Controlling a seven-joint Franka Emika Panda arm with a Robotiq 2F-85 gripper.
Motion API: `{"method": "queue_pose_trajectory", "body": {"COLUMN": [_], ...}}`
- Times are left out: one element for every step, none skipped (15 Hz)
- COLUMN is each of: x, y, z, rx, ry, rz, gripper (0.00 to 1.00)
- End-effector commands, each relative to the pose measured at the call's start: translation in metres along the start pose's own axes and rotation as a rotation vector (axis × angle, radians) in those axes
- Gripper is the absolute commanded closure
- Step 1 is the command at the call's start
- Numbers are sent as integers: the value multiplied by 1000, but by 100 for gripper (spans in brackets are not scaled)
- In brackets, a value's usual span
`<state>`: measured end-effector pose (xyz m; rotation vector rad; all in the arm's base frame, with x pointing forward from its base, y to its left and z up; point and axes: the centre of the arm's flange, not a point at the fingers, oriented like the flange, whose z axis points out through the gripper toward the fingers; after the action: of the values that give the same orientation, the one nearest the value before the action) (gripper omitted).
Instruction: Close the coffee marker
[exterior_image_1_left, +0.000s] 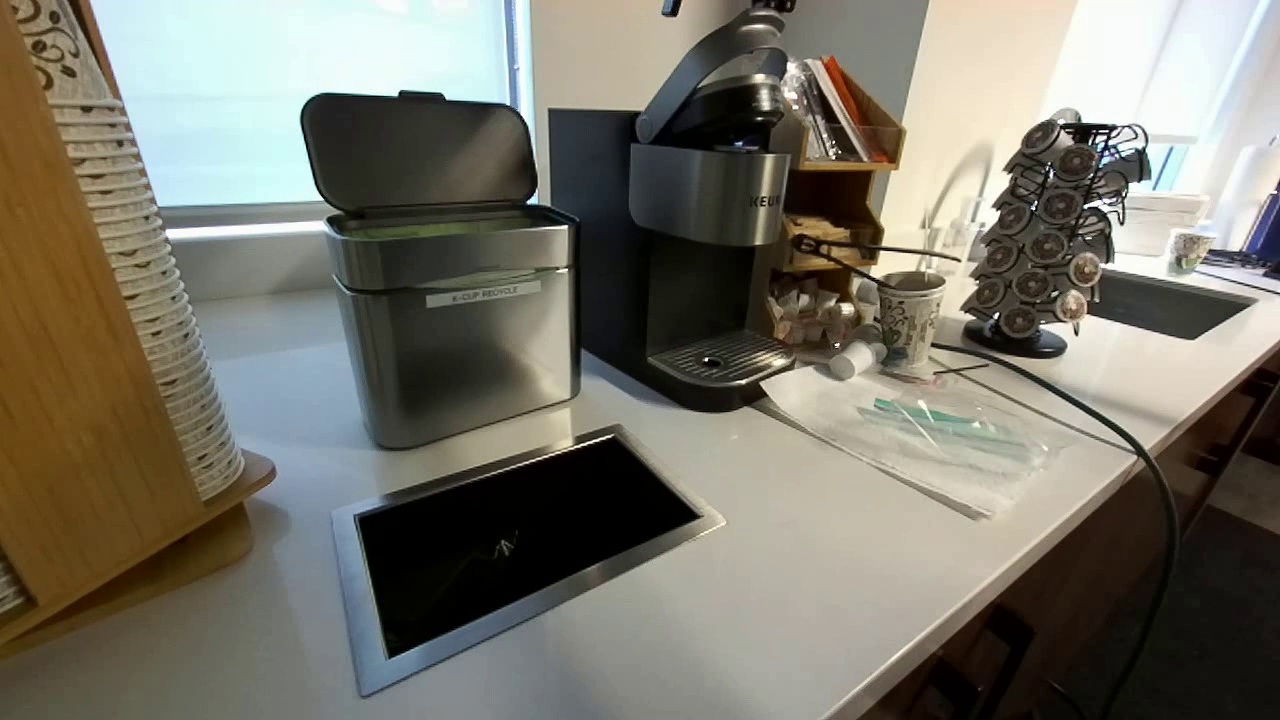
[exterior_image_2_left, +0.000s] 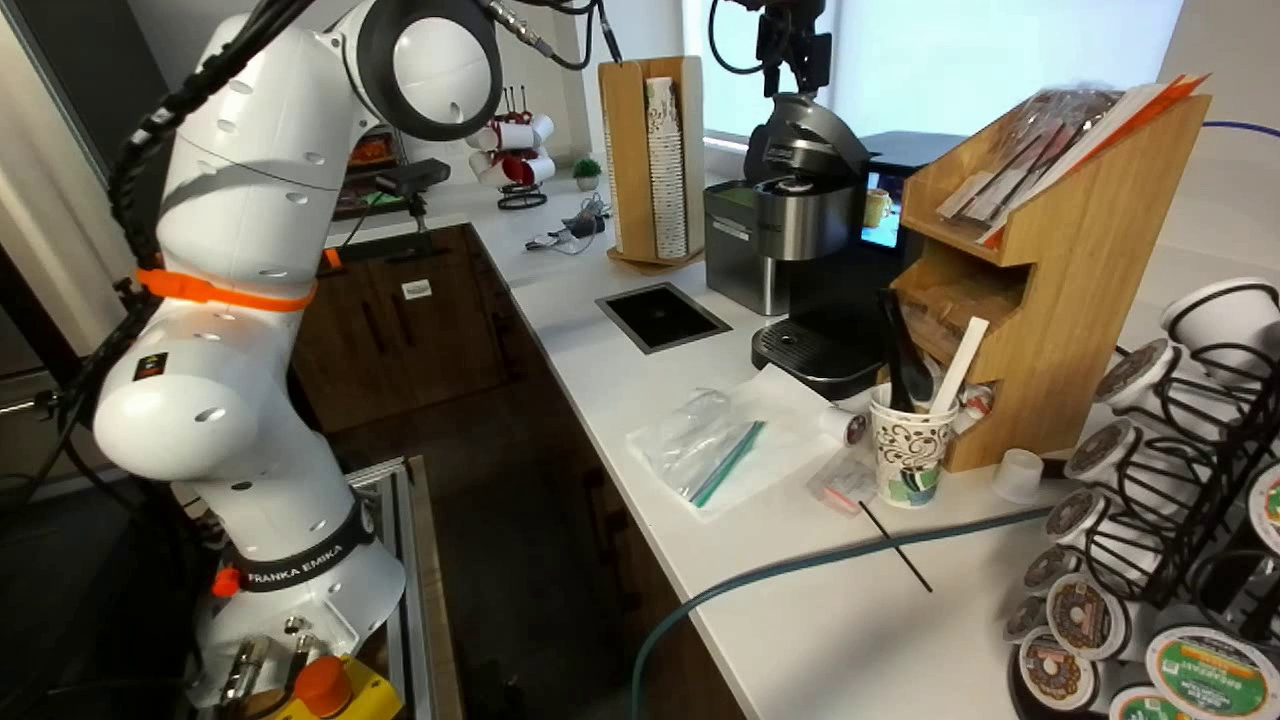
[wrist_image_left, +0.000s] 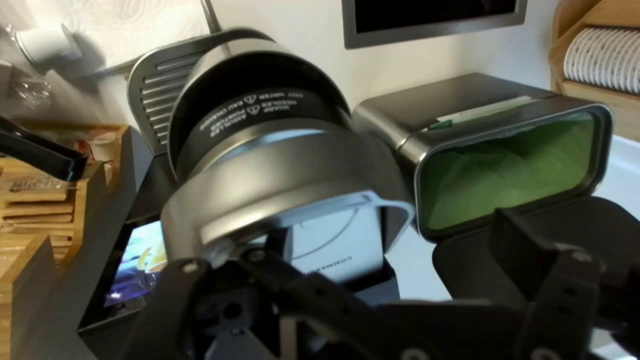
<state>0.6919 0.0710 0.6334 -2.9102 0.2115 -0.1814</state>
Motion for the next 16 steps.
{"method": "queue_pose_trajectory", "body": {"x": [-19, -22, -23, -24, -24, -20, -19, -16, -13, -11, -9, -7, -6, -6, -7, -9], "y": [9, 12, 15, 17, 20, 20, 20, 16, 12, 3, -1, -6, -10, -11, -11, -9], "z": [32, 40, 48, 56, 62, 65, 62, 57, 49, 34, 26, 15, 6, -1, -7, -12], "rx": [1, -5, -15, -22, -36, -18, -18, -4, 0, -8, -6, 0, -3, -37, -93, -143], "ry": [-180, -228, -258, -283, -286, -254, -216, -172, -118, -55, -6, 46, 88, 113, 133, 121], "rz": [18, 27, 34, 41, 44, 38, 18, -4, -30, -76, -105, -138, -162, -184, -220, -262], "gripper": [0, 0, 0, 0, 0, 0, 0, 0, 0, 0, 0, 0, 0, 0, 0, 0]}}
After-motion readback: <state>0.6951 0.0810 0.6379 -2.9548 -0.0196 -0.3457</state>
